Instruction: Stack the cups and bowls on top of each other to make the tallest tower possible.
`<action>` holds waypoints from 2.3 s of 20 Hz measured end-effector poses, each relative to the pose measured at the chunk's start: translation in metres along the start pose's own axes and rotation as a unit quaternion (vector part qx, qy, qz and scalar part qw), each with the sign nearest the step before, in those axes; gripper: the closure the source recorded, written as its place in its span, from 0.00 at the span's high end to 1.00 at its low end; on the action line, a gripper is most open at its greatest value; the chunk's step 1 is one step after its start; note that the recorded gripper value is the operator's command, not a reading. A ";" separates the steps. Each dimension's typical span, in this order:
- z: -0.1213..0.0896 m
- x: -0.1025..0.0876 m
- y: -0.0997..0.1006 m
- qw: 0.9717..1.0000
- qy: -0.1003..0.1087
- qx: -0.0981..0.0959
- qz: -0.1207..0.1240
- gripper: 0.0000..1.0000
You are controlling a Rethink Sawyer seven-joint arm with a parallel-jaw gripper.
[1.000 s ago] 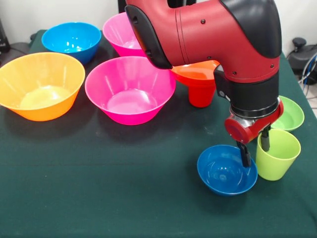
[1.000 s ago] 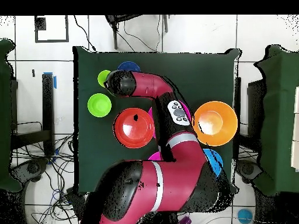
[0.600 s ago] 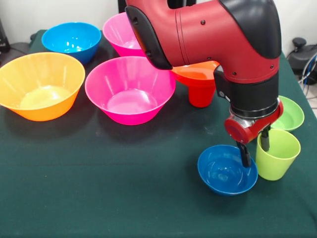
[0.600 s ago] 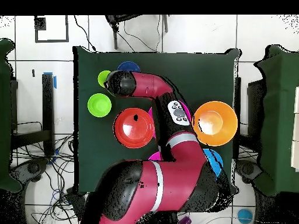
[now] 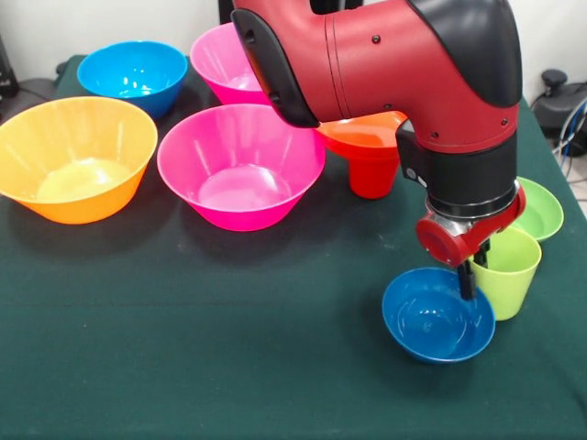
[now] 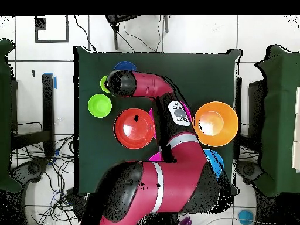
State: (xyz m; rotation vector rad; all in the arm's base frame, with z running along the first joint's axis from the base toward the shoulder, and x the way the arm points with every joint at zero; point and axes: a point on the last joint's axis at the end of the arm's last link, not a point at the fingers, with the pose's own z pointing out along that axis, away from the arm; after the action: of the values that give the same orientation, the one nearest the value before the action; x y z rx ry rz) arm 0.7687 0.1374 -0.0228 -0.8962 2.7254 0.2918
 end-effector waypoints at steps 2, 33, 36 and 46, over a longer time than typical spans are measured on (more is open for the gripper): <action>0.000 0.000 0.000 1.000 0.000 0.000 0.000 0.00; 0.002 0.000 0.003 1.000 0.001 -0.002 -0.001 1.00; 0.003 0.000 0.004 1.000 0.001 -0.002 -0.002 1.00; 0.003 -0.004 0.011 1.000 0.001 -0.003 -0.007 1.00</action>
State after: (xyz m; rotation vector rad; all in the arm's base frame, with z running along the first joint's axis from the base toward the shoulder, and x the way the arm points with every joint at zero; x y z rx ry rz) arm 0.7660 0.1495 -0.0235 -0.9183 2.7207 0.2954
